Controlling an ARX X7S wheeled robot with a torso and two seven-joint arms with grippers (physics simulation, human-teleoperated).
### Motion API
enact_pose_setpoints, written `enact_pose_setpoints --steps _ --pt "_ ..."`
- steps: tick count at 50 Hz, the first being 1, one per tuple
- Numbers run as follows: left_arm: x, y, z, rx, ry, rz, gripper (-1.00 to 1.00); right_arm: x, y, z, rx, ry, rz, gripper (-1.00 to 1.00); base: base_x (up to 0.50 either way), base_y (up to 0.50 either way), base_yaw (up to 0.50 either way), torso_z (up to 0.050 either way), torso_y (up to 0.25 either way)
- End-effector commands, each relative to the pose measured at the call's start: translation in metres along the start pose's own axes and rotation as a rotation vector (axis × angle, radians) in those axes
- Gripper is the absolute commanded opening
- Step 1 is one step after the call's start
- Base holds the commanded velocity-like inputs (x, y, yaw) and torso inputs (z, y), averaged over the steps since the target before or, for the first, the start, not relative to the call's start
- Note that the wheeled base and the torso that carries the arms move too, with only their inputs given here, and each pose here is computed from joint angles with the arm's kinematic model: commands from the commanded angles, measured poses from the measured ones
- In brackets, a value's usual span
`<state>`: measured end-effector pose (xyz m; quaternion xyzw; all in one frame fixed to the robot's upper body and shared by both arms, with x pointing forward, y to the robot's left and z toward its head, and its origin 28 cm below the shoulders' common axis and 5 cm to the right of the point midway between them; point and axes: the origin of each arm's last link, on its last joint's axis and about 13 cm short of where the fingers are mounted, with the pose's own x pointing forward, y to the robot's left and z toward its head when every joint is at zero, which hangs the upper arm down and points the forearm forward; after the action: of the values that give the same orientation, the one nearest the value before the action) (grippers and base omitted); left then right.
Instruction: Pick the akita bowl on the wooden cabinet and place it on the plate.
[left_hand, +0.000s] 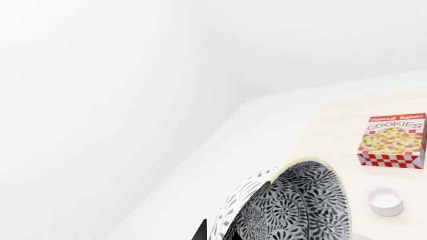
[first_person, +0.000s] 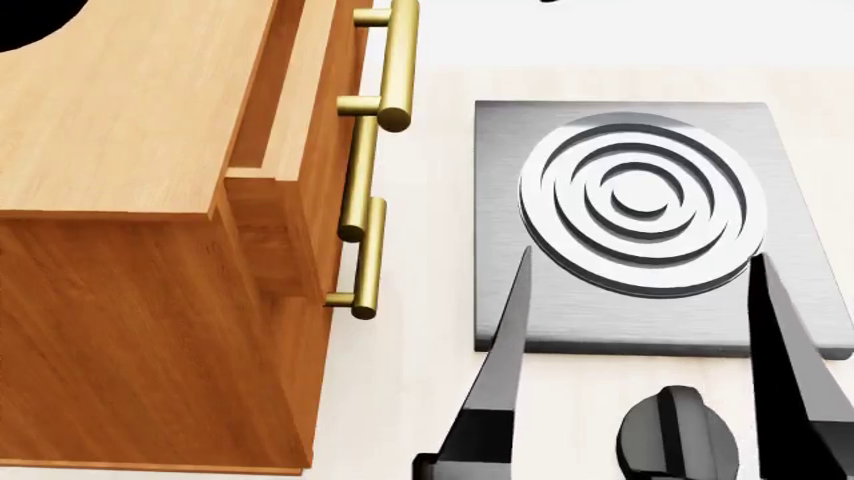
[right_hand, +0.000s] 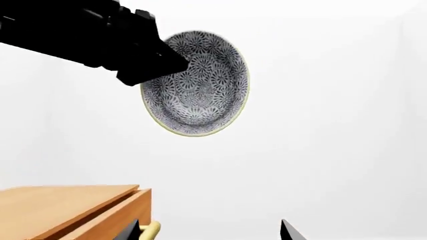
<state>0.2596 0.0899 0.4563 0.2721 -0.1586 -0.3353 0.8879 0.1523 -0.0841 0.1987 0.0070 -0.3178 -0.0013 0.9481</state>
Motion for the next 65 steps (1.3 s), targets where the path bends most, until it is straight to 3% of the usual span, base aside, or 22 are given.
enact_pose_setpoints --steps 1,18,45,65 --pt "-0.003 0.004 -0.005 0.005 0.000 0.034 -1.00 0.005 -0.002 0.004 -0.023 -0.008 -0.005 1.00 0.00 0.00 0.00 0.000 0.000" --pt "-0.009 0.006 -0.011 0.009 0.007 0.030 -1.00 0.006 -0.003 0.009 -0.033 -0.026 -0.005 1.00 0.00 0.00 0.00 0.000 0.001" --pt "-0.028 -0.002 -0.025 0.067 -0.021 -0.108 -1.00 0.007 -0.005 0.012 -0.043 -0.033 -0.018 1.00 0.00 0.00 0.00 0.000 0.000" --pt "-0.036 -0.006 -0.034 0.064 -0.031 -0.130 -1.00 0.012 -0.006 0.008 -0.047 -0.026 -0.023 1.00 0.00 0.00 0.00 0.000 0.001"
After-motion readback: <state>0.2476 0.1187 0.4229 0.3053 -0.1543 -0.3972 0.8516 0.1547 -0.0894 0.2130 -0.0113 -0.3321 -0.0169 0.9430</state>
